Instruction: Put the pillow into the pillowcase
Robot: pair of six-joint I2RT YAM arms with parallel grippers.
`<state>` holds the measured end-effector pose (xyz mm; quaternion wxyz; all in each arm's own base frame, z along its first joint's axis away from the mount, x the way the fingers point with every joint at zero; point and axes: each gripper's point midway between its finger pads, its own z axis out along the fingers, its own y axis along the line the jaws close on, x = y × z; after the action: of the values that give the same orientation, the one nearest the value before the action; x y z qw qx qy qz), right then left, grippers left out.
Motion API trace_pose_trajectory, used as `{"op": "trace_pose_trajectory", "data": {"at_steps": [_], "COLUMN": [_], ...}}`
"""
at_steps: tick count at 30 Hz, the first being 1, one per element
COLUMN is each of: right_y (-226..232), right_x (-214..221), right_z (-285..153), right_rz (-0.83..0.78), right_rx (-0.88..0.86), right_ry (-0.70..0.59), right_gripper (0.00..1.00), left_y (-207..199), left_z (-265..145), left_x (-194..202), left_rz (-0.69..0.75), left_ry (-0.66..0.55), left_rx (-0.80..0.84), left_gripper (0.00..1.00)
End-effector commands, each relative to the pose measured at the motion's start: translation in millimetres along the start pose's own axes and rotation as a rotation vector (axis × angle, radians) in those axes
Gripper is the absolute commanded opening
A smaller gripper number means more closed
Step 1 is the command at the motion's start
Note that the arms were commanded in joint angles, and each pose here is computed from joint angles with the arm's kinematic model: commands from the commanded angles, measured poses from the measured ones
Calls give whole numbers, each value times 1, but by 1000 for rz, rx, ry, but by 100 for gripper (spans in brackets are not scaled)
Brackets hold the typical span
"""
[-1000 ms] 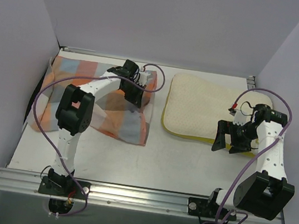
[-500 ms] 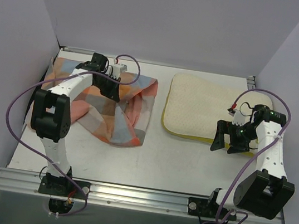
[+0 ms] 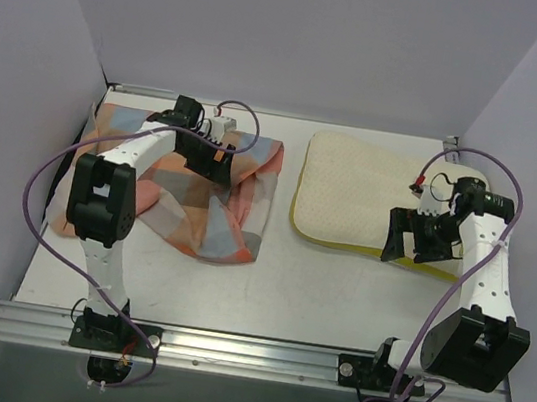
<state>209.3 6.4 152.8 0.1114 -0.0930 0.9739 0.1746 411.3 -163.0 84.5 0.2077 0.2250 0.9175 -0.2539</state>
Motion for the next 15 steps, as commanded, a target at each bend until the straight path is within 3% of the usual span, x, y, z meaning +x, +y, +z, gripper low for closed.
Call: {"op": "trace_pose_trajectory", "data": {"at_steps": [1, 4, 9, 15], "right_y": [-16, -26, -34, -10], "right_x": [-31, -57, -110, -158], "right_z": [-14, -19, -27, -2], "right_rz": [-115, -213, -416, -715], "right_rx": [124, 215, 279, 236], "right_ry": [-65, -99, -195, -282], "right_gripper": [100, 100, 100, 100], "left_y": [-22, -30, -5, 10], "left_z": [0, 9, 20, 17], "left_x": [-29, -30, -30, -27], "left_rz": [75, 98, 140, 140], "left_ry": [-59, -44, -4, 8], "left_rx": [55, 39, -156, -217], "left_gripper": [96, 97, 97, 90]}}
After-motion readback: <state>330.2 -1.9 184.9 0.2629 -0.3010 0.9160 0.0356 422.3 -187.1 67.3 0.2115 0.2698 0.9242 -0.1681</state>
